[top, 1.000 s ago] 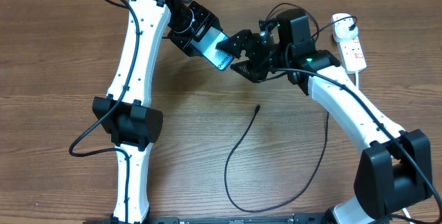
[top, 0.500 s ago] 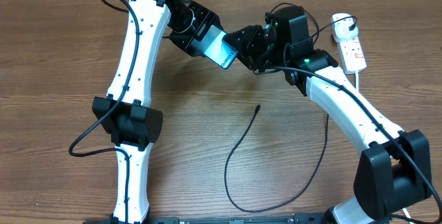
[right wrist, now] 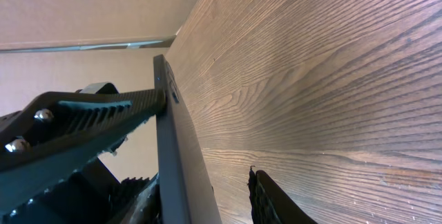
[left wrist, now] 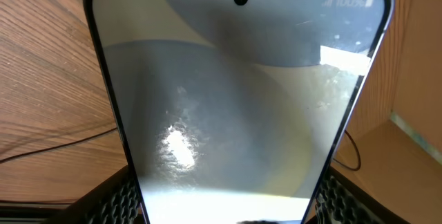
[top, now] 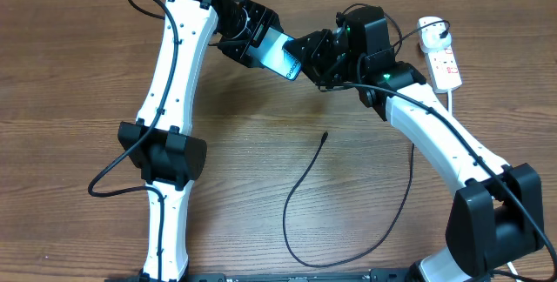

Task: Plug charger to phone and switch on socket
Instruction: 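Move the right gripper to the phone and grasp its side edge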

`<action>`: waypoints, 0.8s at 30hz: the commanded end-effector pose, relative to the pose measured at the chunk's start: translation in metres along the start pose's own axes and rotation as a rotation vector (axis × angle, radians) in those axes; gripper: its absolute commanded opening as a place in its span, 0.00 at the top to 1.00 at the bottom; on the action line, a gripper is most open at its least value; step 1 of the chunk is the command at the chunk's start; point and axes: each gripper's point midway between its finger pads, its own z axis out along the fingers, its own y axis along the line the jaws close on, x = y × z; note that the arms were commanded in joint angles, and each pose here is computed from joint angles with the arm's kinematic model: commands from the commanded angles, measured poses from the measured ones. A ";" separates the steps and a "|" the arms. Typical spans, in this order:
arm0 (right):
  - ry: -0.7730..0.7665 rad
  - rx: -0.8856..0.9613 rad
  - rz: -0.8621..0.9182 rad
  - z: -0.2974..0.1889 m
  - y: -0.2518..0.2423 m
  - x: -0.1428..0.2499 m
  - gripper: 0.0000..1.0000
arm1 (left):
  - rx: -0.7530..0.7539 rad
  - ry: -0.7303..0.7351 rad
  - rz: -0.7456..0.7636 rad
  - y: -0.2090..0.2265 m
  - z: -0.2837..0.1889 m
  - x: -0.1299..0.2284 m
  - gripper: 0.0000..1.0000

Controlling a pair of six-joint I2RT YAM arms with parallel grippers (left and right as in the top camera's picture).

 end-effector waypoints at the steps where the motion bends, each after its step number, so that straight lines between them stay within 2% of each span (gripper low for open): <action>1: -0.014 -0.022 -0.060 -0.005 0.017 0.004 0.67 | 0.065 0.002 0.003 -0.011 -0.020 0.012 0.59; 11: -0.030 -0.006 -0.093 -0.004 0.015 0.004 0.67 | 0.065 0.002 0.003 -0.011 -0.020 0.012 0.59; 20: -0.071 0.000 -0.199 -0.004 0.016 -0.004 0.68 | 0.066 -0.008 0.001 -0.011 -0.021 0.009 0.59; 24: -0.058 -0.010 -0.200 -0.004 0.018 -0.001 0.76 | 0.062 -0.034 -0.011 -0.010 -0.022 0.003 0.59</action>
